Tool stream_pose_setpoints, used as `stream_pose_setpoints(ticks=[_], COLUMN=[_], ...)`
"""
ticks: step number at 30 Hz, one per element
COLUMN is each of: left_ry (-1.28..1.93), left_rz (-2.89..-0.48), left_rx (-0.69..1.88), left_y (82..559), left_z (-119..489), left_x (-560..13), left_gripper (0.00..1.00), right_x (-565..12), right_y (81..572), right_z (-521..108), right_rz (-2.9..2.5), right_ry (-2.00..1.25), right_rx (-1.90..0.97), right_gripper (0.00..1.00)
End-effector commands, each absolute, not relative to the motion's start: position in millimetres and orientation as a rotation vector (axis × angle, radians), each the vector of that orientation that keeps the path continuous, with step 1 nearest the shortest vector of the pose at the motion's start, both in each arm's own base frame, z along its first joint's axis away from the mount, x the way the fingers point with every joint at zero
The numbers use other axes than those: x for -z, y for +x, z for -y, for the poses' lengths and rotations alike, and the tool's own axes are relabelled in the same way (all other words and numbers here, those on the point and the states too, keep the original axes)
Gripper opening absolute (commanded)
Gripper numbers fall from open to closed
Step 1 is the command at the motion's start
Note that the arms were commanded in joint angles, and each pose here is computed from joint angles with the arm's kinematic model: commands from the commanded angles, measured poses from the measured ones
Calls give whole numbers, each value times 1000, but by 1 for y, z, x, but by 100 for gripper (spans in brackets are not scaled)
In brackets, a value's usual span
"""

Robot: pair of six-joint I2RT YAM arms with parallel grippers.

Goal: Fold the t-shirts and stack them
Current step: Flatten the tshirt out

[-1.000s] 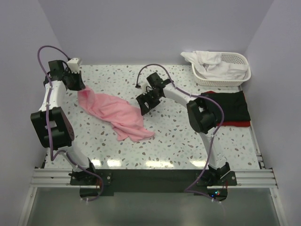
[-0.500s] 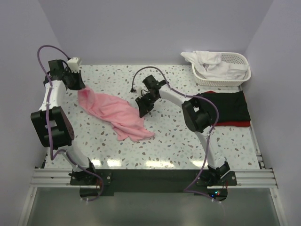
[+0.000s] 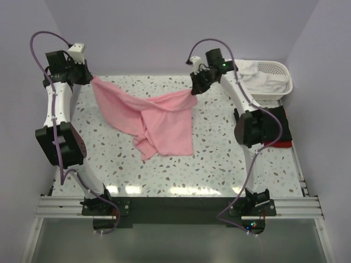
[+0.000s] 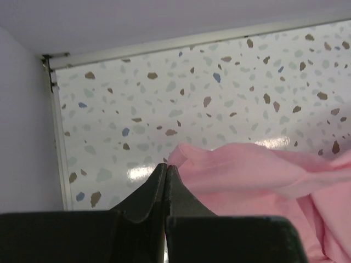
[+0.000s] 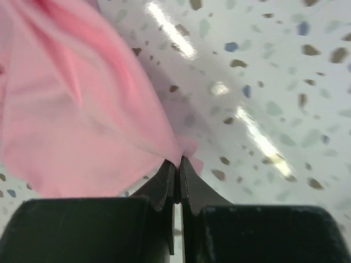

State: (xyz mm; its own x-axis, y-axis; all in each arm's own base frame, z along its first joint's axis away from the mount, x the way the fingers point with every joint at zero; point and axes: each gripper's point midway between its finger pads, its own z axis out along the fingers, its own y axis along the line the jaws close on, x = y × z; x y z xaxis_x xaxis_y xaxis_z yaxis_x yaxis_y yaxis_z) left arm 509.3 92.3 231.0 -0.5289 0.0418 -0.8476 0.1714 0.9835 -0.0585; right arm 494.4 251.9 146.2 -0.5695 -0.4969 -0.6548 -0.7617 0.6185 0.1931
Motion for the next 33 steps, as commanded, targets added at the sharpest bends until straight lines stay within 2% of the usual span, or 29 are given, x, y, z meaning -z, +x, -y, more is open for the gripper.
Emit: stream_pose_setpoints(ticks=[1,5,9,12,14,16,17,19,20,21,26,30,33], left_ry=[233,362,478,567,608,618,608,656,682,690,628,528,482], left_rz=[-1919,-1878,-1877,-1908,-1934,-1942,-1983,-2011,-2033,-2054,-2235,-2354,-2397], left_rx=[128,97,5,-1,65,85,78,114,134,147,145,183,238], left_y=[519,468,405,373,364,372,379,389,397,399,415,422,426], left_z=[-88,-78,-93,-89,-78,-71,-73,-55,-47,-42,-42,-49,-45], left_x=[-312,-332,-326,-312,-295,-286,-274,-262,-253,-246,-194,-160,-144], left_gripper=[0,0,0,0,0,0,0,0,0,0,0,0,0], right_x=[-240,-231,-204,-200,-182,-162,-133,-128,-109,-119,-131,-135,-129], right_y=[456,389,286,240,237,256,273,310,322,339,356,310,286], right_z=[-224,-196,-160,-154,-156,-157,-150,-154,-153,-158,-168,-181,-201], right_rz=[-2146,-2267,-2470,-2540,-2604,-2655,-2760,-2742,-2803,-2760,-2680,-2609,-2498], right_ry=[-1118,-1225,-1371,-1421,-1429,-1433,-1430,-1413,-1402,-1383,-1332,-1467,-1613], right_rx=[-477,-485,-587,-719,-775,-739,-658,-561,-528,-503,-485,-581,-520], right_gripper=[0,0,0,0,0,0,4,43,58,66,65,51,45])
